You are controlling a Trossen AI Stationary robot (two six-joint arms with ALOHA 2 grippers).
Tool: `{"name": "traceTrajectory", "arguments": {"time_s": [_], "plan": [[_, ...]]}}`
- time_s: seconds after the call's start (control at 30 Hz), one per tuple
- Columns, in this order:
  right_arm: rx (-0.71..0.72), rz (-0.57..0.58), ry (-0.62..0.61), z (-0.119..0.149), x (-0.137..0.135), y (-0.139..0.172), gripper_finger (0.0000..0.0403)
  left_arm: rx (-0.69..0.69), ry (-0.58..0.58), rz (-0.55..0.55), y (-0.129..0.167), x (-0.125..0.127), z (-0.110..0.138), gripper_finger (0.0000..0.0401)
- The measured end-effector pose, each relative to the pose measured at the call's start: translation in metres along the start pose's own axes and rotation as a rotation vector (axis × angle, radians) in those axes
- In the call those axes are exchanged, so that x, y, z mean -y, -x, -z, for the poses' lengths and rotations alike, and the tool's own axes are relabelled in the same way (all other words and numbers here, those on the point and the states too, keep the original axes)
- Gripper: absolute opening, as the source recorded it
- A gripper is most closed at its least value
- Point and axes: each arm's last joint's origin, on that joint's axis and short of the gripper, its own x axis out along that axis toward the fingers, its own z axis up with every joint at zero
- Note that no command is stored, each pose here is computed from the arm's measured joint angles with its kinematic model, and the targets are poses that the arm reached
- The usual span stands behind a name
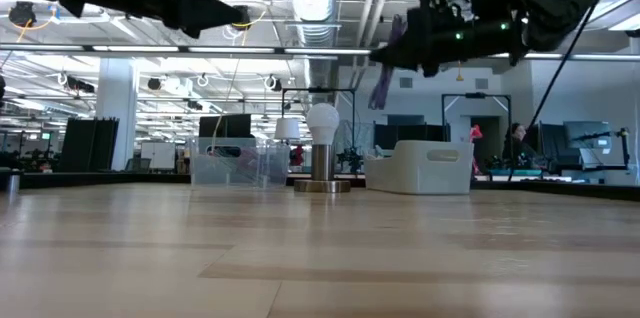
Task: Pick & Place USB Port
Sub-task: Put the purple charger cable into the gray bin
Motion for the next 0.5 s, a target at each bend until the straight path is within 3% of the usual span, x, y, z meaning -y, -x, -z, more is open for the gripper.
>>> {"name": "traceTrajectory", "arguments": {"time_s": [0.23, 0.5], "plan": [[-0.205, 0.149, -0.061, 0.024, 0.031, 0.005, 0.0009, 0.065, 0.021, -0.014, 0.015, -0.001, -0.004, 0.0007], [-0.354, 0.235, -0.074, 0.038, 0.044, 0.011, 0.0009, 0.068, 0.022, -0.015, 0.015, -0.001, -0.005, 0.0009]]}}
